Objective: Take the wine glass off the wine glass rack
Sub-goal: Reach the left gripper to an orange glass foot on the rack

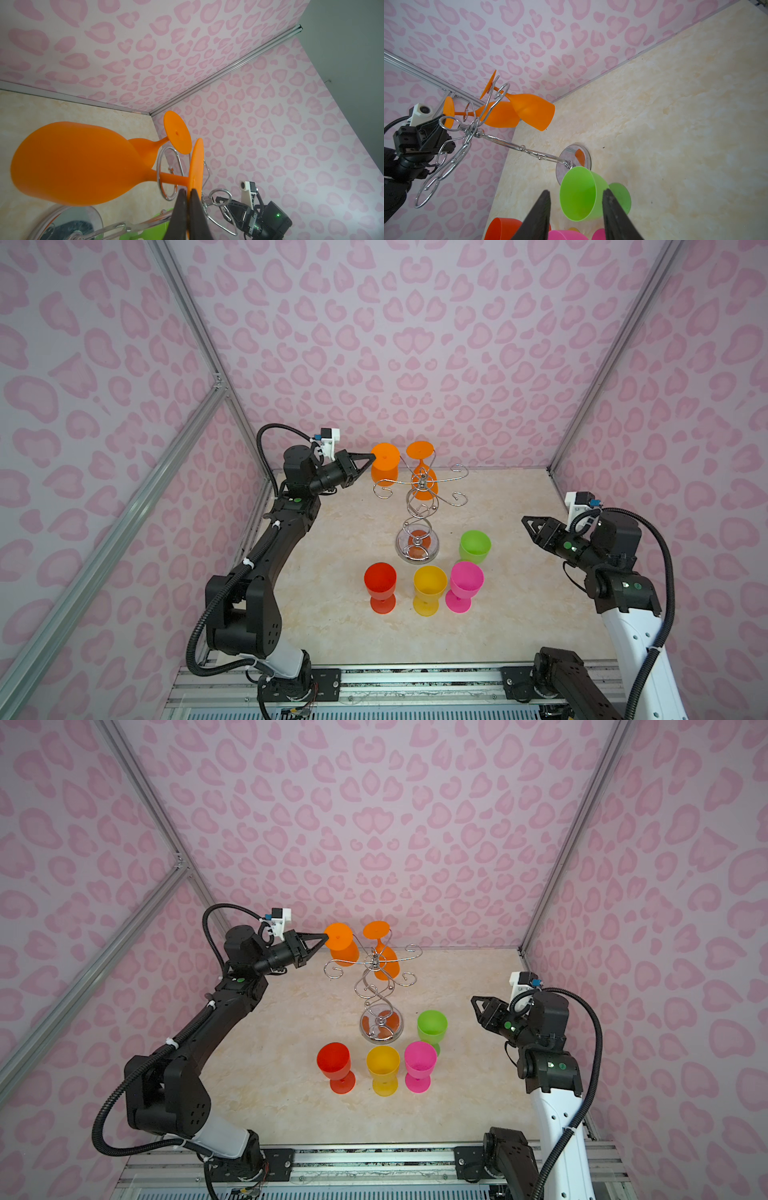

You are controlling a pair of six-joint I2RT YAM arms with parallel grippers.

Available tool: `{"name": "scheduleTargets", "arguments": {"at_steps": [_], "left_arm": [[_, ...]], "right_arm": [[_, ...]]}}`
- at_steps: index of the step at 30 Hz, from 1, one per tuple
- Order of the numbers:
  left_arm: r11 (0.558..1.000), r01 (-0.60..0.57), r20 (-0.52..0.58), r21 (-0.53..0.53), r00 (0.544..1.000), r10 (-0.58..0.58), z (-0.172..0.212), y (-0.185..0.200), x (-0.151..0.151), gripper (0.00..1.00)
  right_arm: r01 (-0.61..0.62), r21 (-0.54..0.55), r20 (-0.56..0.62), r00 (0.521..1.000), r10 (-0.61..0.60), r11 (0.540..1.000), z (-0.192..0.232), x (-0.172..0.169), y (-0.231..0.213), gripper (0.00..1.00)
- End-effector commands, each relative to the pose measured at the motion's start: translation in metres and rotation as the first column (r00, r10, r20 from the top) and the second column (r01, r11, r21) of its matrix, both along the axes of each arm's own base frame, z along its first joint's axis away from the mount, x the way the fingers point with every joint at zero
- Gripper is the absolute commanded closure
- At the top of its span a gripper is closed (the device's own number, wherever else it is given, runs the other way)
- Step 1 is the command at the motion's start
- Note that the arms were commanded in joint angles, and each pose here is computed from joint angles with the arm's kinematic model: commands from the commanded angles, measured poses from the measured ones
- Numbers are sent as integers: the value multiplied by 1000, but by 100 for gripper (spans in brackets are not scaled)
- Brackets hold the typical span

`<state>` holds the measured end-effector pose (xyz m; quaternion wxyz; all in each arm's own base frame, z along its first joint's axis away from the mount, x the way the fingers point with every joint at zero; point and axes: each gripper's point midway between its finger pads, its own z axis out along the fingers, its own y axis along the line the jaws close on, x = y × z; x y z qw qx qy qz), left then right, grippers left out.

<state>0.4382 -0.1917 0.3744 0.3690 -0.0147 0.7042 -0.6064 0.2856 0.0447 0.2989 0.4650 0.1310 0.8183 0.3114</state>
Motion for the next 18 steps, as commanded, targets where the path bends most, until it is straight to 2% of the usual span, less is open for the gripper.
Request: {"name": "scheduleTargets", "arguments": {"at_steps": [1, 18], "left_arm": [[1000, 4, 22, -12, 1000, -3, 7, 0, 4, 98], [997, 72, 44, -26, 997, -71, 18, -24, 12, 98]], "right_arm": [[-4, 10, 17, 1000, 4, 1000, 2, 2, 0, 58], [-1, 24, 9, 1000, 1, 1000, -5, 3, 0, 58]]}}
